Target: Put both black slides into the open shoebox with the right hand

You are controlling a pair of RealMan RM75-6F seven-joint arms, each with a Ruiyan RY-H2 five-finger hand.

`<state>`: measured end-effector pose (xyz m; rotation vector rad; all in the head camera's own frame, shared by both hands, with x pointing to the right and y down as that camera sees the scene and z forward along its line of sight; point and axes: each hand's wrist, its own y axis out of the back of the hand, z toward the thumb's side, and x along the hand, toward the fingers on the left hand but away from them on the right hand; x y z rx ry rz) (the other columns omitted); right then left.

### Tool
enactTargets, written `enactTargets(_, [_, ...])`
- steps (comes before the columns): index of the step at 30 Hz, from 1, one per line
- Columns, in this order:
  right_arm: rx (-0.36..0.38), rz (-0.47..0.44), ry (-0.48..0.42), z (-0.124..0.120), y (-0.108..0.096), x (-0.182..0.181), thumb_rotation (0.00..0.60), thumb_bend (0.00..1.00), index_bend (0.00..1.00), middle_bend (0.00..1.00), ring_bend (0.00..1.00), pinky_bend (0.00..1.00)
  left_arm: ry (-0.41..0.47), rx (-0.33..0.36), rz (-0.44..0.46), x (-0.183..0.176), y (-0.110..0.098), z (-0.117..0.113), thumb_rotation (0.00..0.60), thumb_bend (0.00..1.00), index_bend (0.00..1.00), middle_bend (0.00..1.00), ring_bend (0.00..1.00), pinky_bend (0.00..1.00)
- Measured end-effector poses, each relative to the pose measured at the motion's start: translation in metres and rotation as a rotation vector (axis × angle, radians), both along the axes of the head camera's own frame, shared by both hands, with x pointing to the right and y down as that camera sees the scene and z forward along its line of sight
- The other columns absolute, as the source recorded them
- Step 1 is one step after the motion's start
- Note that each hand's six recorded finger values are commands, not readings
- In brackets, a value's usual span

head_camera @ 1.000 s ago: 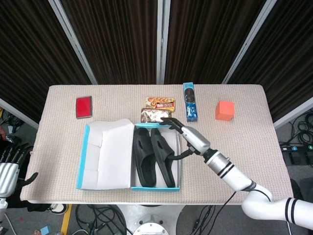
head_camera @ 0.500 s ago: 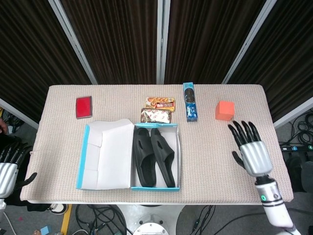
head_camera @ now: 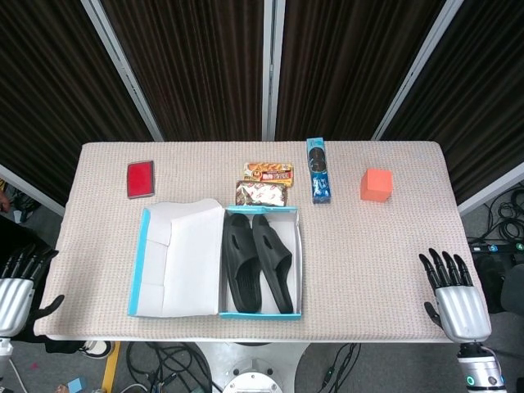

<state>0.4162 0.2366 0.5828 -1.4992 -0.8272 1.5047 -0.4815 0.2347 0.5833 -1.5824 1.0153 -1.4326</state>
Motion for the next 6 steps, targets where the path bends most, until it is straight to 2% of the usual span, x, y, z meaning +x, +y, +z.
enactTargets(6, [-0.018, -0.006, -0.020, 0.0039, 0.0004, -0.0009, 0.600, 0.12, 0.00, 0.00, 0.00, 0.00, 0.009, -0.011, -0.007, -0.0001, 0.0044, 0.0028, 0.600, 0.20, 0.14, 0.12, 0.04, 0.08])
